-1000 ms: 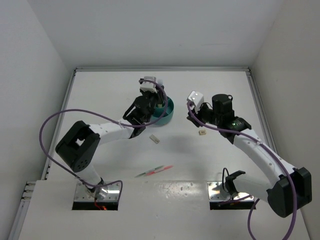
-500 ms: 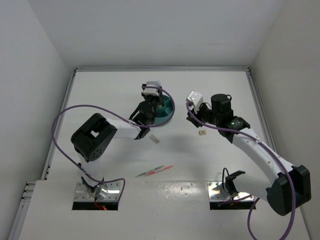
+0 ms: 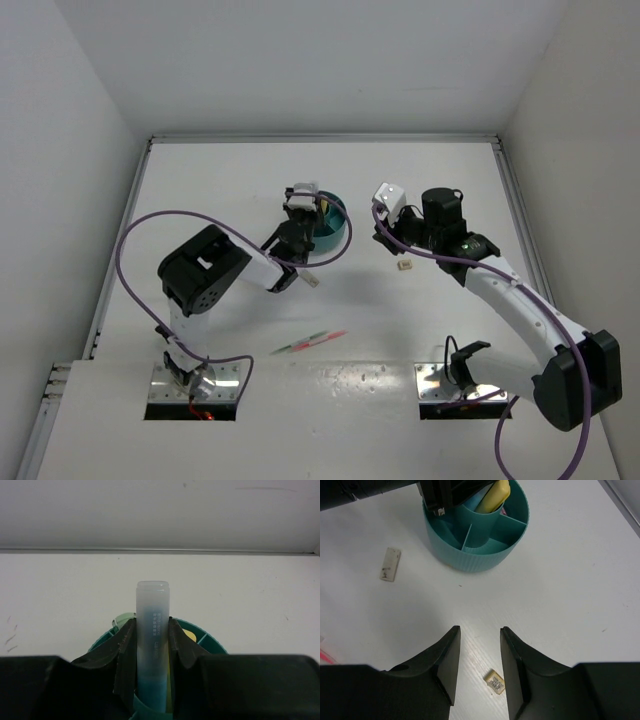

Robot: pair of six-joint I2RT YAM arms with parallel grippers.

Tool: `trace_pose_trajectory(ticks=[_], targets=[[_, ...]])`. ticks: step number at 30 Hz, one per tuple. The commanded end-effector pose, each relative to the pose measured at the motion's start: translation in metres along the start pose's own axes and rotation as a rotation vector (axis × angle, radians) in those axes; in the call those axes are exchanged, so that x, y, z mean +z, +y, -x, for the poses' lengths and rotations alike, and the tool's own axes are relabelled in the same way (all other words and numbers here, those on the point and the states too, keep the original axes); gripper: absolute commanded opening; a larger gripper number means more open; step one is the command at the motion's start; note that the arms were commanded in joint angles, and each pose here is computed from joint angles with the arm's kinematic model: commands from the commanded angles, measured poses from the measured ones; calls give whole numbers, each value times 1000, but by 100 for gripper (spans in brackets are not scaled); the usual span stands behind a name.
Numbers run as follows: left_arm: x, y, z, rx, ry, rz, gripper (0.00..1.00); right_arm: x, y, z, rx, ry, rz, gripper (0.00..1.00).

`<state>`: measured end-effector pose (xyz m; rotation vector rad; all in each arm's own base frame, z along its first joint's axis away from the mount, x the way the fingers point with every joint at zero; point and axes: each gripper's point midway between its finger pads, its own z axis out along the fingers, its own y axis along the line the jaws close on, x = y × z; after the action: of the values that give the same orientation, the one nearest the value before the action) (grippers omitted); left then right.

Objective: Sort the stationery into containers
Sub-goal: Place the stationery in the storage box, then pick up the stationery from the center of the board.

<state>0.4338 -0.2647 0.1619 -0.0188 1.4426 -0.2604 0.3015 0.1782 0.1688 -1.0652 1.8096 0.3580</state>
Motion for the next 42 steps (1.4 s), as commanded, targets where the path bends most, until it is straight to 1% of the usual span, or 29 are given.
trace_pose_trajectory(ticks=[1,7,8,10,11,12,13,14,15,20,23,24,25,26,27,28,29,30,31,32,34,35,36,37,38,39,40,41,42], targets=[[-2,-6,31,-95,-140,-13,0,2,-2,5,-15,-24,-2,38],[-4,-6,28,-121,-119,-14,2,2,-2,5,-15,-24,-2,38],[-4,-6,29,-119,-115,-14,11,2,-2,5,-15,-24,-2,38],[-4,-2,27,-127,-107,10,39,2,-1,3,-12,-16,2,38],[-4,-3,32,-133,-116,9,62,2,0,3,-12,-20,10,38],[-4,-3,36,-138,-123,8,65,2,0,3,-12,-20,10,38],[-4,-3,32,-129,-109,9,65,2,0,3,-12,-20,10,38],[-2,-5,38,-134,-117,9,71,2,0,3,-12,-20,10,38],[-2,-3,33,-121,-99,20,73,2,0,3,-12,-20,10,38],[9,-6,62,-142,-146,24,74,2,0,3,-12,-20,10,38],[12,-3,90,-155,-200,40,74,2,0,3,-12,-20,10,38],[11,-3,99,-165,-215,39,74,2,-1,3,-12,-16,2,40],[10,0,109,-167,-232,52,73,3,-4,-1,-8,2,-15,48],[8,1,117,-158,-235,53,63,3,-7,-3,7,10,-33,61],[5,2,147,-184,-270,59,22,1,-12,-1,13,13,-59,92],[3,-1,131,-126,-156,73,0,3,-18,-8,19,44,-91,100],[5,1,146,-157,-116,143,0,5,-21,-12,15,68,-99,100],[-1,0,158,-190,-42,170,0,5,-22,-19,8,110,-97,65],[-18,7,111,-181,200,237,0,4,-30,-21,-9,147,-125,11],[-22,-1,118,-224,262,224,0,10,-31,-40,-29,219,-116,0],[-56,-3,98,-245,421,187,0,10,-31,-67,-86,339,-88,0],[-80,-4,68,-246,527,135,8,12,-33,-77,-84,379,-101,7],[-94,-5,59,-264,569,98,48,17,-33,-96,-115,443,-79,47],[-107,0,50,-279,616,81,65,19,-34,-104,-122,476,-83,63],[-127,6,41,-297,663,58,72,22,-37,-111,-113,499,-101,68],[-134,15,38,-308,677,70,84,23,-44,-115,-52,527,-165,68],[-141,20,35,-309,691,71,86,32,-52,-118,11,543,-215,71],[-150,26,26,-325,706,88,87,35,-59,-123,93,569,-267,71],[-155,29,28,-327,703,87,87,42,-66,-114,189,563,-311,69]])
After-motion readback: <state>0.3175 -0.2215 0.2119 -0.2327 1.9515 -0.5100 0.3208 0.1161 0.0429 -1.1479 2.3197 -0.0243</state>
